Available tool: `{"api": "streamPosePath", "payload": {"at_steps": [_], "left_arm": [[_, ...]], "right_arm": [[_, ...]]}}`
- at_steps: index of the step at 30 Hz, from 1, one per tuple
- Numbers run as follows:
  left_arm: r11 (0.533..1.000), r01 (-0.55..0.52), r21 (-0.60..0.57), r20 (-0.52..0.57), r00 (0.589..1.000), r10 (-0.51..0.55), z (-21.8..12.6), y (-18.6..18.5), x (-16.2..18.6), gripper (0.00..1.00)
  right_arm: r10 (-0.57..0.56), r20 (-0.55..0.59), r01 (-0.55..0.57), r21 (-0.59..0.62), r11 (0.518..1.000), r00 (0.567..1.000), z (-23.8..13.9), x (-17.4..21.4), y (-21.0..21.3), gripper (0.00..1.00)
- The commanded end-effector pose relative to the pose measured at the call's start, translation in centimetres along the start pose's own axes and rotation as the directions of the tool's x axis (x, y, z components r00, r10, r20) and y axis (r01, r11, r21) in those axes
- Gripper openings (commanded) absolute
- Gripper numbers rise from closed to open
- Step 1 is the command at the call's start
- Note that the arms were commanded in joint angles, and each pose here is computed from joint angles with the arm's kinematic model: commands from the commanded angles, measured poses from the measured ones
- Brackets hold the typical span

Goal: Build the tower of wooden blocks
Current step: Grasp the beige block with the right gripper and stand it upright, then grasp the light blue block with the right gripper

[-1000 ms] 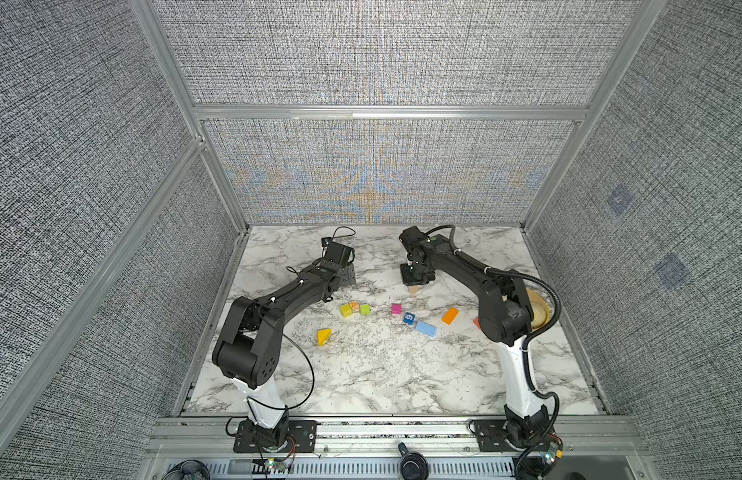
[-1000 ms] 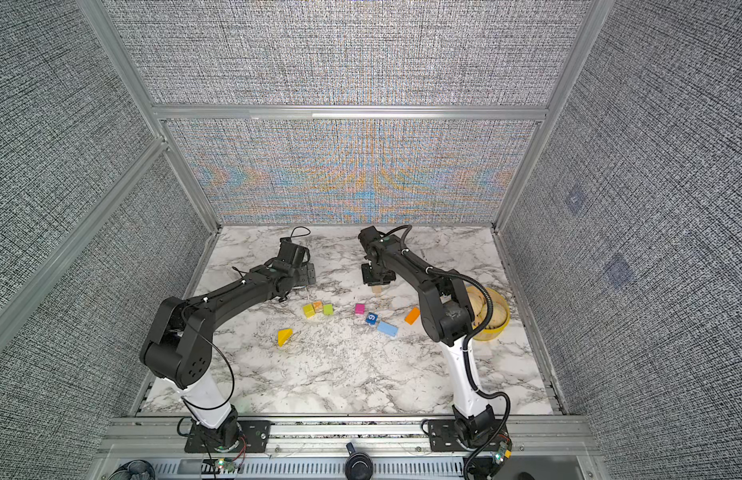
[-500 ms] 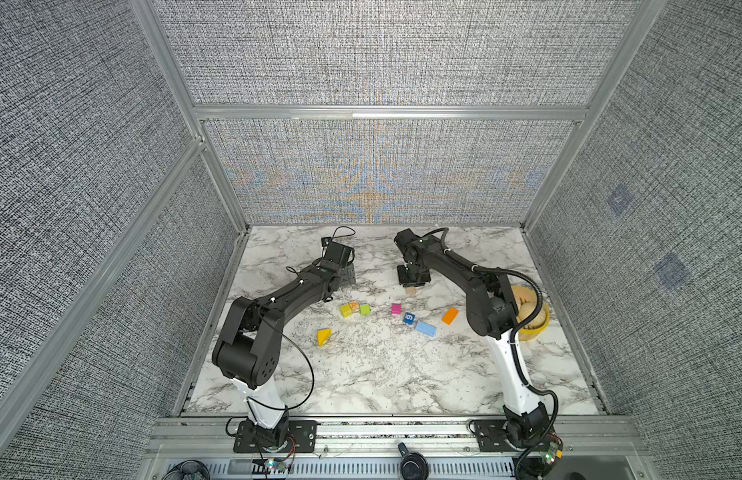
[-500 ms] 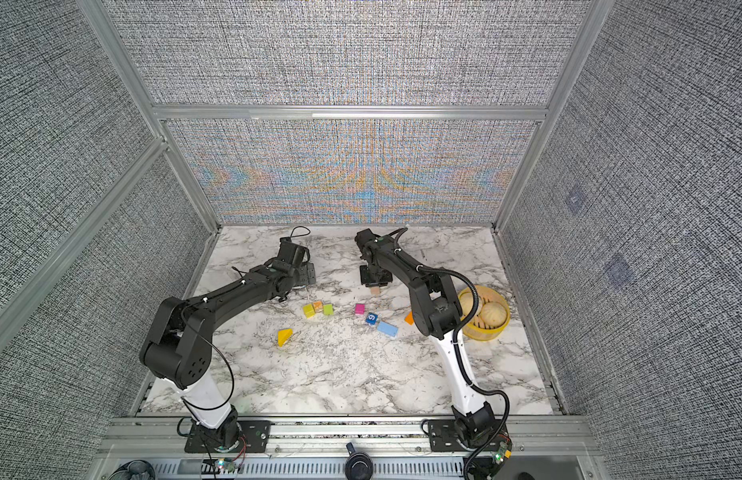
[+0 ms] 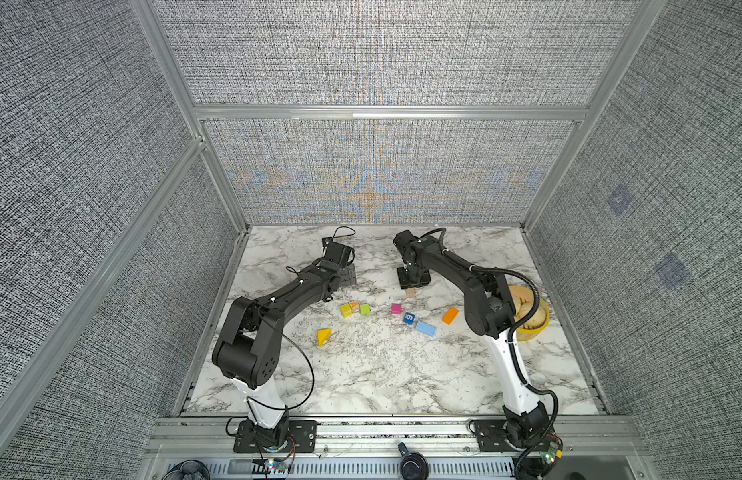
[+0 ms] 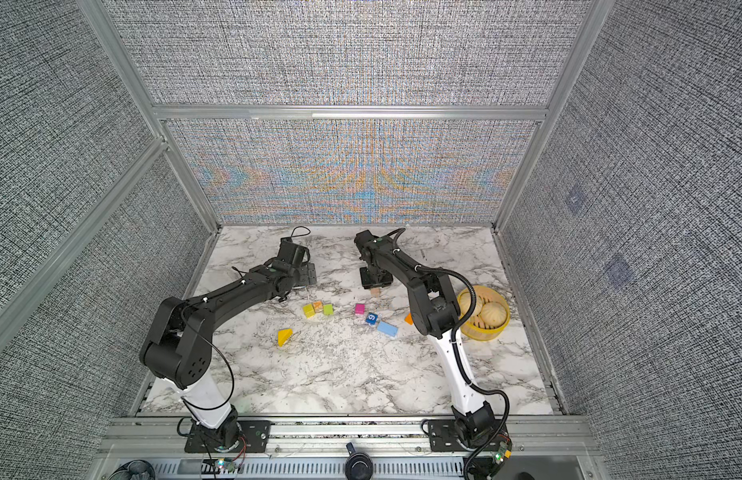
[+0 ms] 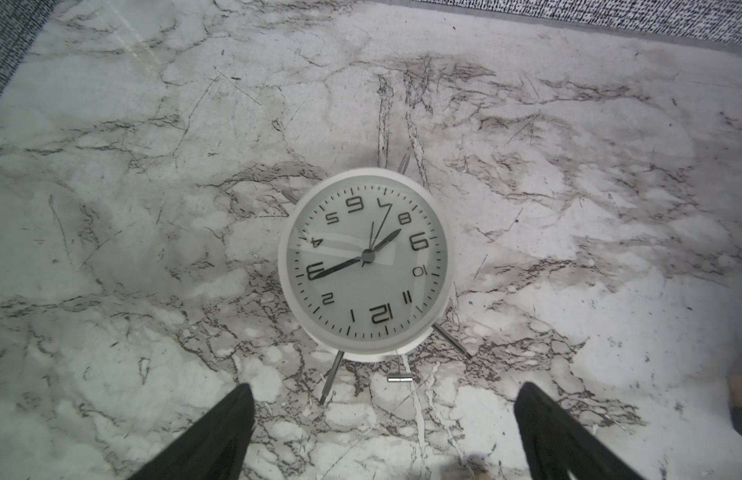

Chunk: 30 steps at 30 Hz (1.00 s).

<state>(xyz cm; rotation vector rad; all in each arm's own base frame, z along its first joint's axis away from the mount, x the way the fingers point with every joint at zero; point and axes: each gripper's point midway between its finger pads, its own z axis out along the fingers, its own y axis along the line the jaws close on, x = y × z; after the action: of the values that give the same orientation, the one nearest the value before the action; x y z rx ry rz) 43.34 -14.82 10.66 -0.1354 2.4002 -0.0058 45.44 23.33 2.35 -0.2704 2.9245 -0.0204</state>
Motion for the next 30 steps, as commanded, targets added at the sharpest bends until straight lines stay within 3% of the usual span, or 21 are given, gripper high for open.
{"api": "streamPosePath", "payload": {"at_steps": [1,8,14,20,30], "left_arm": [[0.999,-0.008,0.041,0.002,1.0,0.008,-0.1,-0.8,-0.3,0.99],[0.997,-0.038,0.065,-0.053,0.998,0.042,-0.7,-1.4,-0.1,0.99],[0.983,-0.049,0.178,-0.086,0.994,0.065,-2.6,-3.4,1.3,0.99],[0.978,-0.074,0.195,-0.115,0.989,0.098,-4.6,-4.7,3.4,0.99],[0.968,-0.09,0.234,-0.136,0.983,0.124,-6.4,-5.6,5.0,0.99]], "right_arm": [[-0.043,-0.003,0.043,-0.01,0.999,0.999,-0.9,0.2,0.2,0.57],[-0.148,0.073,0.15,-0.025,0.988,0.986,-4.8,0.6,0.0,0.6],[-0.221,0.186,0.241,-0.097,0.966,0.957,-8.6,3.8,0.1,0.59],[-0.222,0.145,0.24,-0.124,0.963,0.964,-8.1,8.3,-0.7,0.51],[-0.303,0.054,0.305,-0.045,0.951,0.952,-6.0,13.3,-1.6,0.59]]}}
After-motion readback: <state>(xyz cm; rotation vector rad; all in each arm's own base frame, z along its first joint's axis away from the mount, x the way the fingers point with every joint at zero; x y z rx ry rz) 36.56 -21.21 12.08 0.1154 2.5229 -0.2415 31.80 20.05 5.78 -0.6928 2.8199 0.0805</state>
